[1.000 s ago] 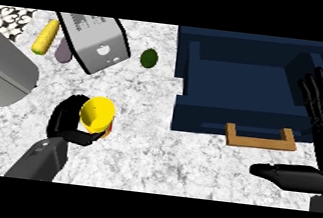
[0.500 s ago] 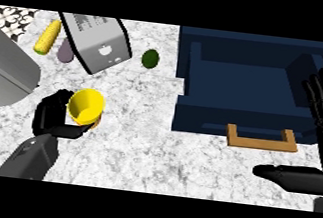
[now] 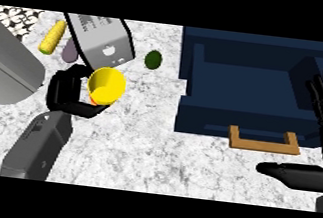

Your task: Pick up the cup, place it into the drawer and close the drawer

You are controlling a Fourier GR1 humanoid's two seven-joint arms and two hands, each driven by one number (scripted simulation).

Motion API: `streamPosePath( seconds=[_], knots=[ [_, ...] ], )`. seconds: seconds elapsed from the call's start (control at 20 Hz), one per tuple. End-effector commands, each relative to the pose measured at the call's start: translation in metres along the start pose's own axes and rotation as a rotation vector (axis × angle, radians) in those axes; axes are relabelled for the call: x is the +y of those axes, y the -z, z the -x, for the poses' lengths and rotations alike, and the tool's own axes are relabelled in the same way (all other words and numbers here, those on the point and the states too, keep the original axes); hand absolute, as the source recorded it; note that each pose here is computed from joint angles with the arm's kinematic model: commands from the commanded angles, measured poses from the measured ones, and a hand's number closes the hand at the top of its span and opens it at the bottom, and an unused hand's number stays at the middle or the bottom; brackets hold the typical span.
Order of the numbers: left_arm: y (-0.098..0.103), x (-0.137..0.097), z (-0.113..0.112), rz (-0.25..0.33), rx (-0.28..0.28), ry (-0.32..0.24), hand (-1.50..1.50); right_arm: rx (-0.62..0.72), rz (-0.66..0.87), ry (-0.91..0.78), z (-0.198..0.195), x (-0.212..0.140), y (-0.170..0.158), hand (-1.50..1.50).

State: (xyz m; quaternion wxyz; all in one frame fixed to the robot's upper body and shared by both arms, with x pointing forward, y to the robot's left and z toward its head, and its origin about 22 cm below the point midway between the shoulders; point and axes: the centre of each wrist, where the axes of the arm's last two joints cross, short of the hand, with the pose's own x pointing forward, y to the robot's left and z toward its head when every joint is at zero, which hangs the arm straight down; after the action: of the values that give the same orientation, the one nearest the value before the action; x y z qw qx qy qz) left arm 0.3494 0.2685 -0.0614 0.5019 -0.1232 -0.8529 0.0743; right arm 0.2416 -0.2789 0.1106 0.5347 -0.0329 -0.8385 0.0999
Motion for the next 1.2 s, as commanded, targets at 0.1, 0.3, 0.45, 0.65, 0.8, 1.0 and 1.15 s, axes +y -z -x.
streamPosePath(
  seconds=[0.1, 0.3, 0.45, 0.65, 0.8, 1.0, 1.15],
  knots=[
    [0.069, -0.053, -0.036, 0.142, -0.075, -0.001, 1.5, 0.008, 0.015, -0.002, 0.0, -0.005, -0.01, -1.5],
    [0.082, -0.096, -0.059, 0.169, -0.097, 0.011, 1.5, 0.022, 0.005, -0.015, -0.004, -0.004, -0.018, -1.5],
    [0.106, -0.139, -0.073, 0.221, -0.072, 0.023, 1.5, 0.02, 0.02, -0.006, -0.001, 0.003, -0.009, -1.5],
    [0.136, -0.174, -0.092, 0.254, -0.07, 0.079, 1.5, -0.005, 0.027, -0.011, 0.006, -0.009, -0.017, -1.5],
    [0.146, -0.205, -0.101, 0.28, -0.055, 0.113, 1.5, 0.0, 0.008, 0.012, -0.002, -0.011, -0.01, -1.5],
    [0.167, -0.234, -0.106, 0.246, -0.038, 0.156, 1.5, -0.016, 0.015, 0.012, -0.001, -0.019, -0.009, -1.5],
    [0.166, -0.24, -0.09, 0.229, -0.02, 0.163, 1.5, 0.001, -0.006, 0.008, 0.012, -0.026, -0.017, -1.5]
  ],
)
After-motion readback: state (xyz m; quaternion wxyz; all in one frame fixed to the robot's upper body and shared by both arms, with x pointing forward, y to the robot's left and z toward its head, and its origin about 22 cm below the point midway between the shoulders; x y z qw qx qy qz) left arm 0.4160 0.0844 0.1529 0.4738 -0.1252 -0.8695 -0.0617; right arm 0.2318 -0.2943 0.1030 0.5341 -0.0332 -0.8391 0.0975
